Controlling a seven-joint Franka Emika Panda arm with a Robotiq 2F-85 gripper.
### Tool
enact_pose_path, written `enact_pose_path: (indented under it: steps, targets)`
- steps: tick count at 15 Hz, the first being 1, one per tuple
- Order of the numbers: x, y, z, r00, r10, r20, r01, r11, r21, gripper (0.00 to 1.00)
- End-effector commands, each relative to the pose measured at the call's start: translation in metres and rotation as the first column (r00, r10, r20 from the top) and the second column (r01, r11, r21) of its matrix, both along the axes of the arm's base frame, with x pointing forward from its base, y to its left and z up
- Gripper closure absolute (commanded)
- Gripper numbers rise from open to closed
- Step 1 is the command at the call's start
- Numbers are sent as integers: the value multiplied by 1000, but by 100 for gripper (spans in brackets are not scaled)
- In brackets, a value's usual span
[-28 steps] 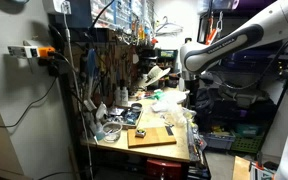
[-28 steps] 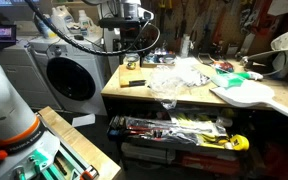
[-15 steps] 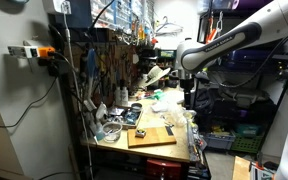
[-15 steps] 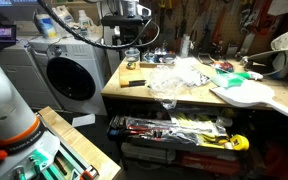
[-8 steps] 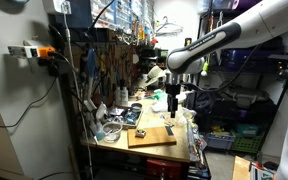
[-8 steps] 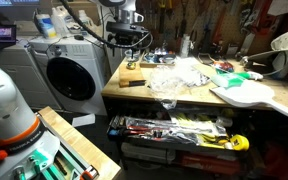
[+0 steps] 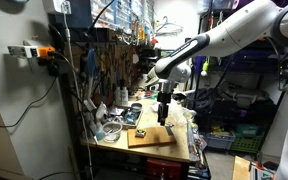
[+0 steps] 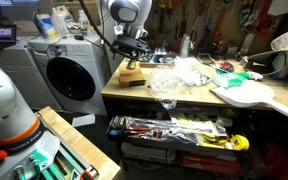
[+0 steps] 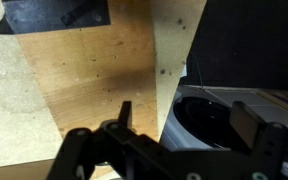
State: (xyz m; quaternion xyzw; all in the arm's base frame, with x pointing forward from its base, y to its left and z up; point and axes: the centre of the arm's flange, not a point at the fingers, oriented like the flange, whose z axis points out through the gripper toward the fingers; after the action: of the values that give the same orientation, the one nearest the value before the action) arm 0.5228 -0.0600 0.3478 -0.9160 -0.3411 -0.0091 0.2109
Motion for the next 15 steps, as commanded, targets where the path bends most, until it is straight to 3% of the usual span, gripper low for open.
enact_pose_path:
  steps: [1,7,11,15]
  targets:
    - [7,2,-3,1000,-3,-2,3,1000,4,0]
    - [22,5,-3,1000,-3,9,3,1000,11,0]
    - [57,-5,-4,987,-126,-103,136,986,99,0]
    - [81,-12,-14,962,-224,-157,239,968,83,0]
